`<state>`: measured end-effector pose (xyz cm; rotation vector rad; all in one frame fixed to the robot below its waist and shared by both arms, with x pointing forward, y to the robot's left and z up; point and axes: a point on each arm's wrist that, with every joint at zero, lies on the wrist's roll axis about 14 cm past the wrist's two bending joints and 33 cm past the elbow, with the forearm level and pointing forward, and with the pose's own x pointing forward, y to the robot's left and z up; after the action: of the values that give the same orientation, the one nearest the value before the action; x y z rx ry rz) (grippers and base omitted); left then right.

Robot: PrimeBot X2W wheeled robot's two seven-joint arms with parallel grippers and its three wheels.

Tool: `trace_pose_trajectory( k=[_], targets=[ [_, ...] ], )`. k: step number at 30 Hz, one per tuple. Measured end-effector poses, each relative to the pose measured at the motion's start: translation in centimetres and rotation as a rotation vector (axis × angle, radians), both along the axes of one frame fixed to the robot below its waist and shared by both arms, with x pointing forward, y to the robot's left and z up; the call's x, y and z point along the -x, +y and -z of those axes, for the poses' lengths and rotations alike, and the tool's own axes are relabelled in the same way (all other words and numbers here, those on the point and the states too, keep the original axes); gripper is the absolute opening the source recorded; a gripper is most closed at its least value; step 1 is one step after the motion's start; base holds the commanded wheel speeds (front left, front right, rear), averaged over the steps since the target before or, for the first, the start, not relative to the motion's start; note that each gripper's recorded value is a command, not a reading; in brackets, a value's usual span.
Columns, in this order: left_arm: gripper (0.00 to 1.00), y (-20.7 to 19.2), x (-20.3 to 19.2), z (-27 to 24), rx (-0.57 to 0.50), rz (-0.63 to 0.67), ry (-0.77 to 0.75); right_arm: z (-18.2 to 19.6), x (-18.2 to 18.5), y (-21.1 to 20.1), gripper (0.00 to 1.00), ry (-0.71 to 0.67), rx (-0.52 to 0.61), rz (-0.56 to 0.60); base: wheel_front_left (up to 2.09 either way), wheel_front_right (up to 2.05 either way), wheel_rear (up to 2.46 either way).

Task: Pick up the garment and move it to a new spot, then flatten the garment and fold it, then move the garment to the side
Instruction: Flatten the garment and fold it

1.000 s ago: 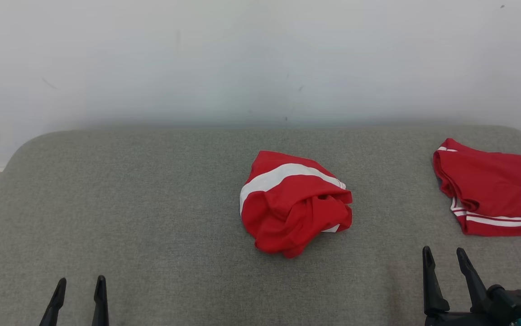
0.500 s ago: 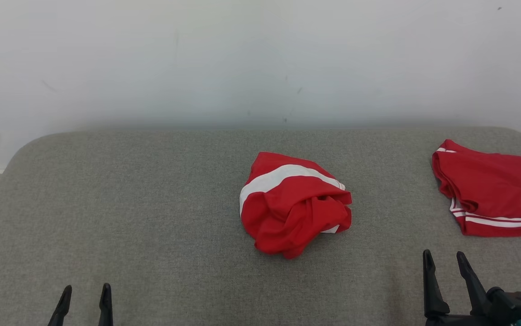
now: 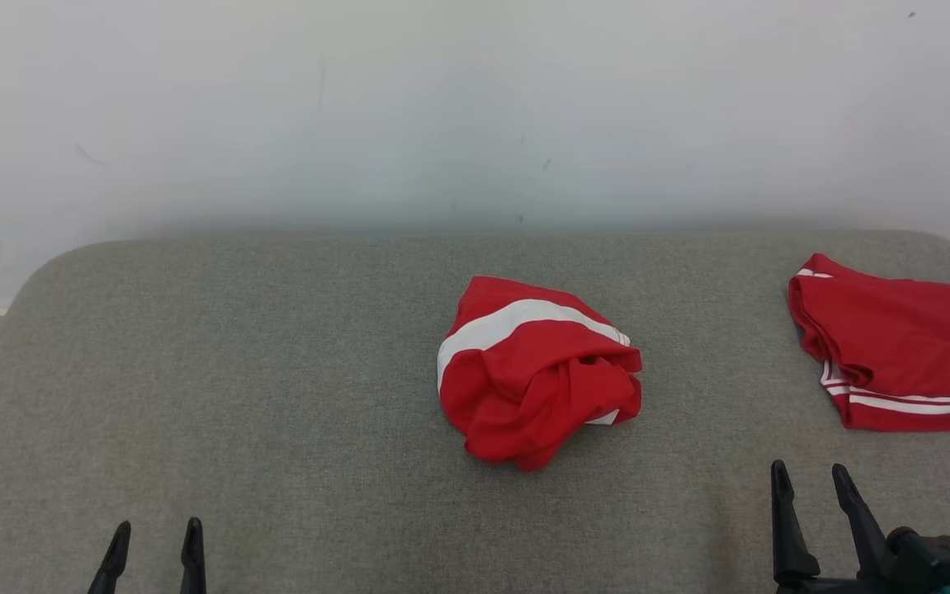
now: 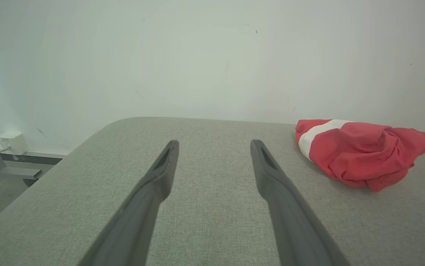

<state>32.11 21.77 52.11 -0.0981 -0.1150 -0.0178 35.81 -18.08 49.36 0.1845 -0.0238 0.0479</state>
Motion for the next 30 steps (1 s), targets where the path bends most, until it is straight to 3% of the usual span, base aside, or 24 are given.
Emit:
trace_pose_trajectory(
  k=[9,22,30],
  targets=[
    [1.0,-0.3,0.0,0.1,0.0,-0.002,-0.002,-1.8,-1.6,1.3,1.0,-0.046,0.021,-0.056,0.0,0.0,0.0],
    [1.0,-1.1,-1.1,0.9,0.009,0.016,0.022,-5.4,-10.9,2.1,1.0,-0.042,0.149,-0.147,0.0,0.0,0.0],
    [1.0,-1.0,-2.3,1.6,0.025,0.009,0.042,-3.7,-16.4,3.5,1.0,0.091,0.195,-0.188,0.0,0.0,0.0]
  ],
)
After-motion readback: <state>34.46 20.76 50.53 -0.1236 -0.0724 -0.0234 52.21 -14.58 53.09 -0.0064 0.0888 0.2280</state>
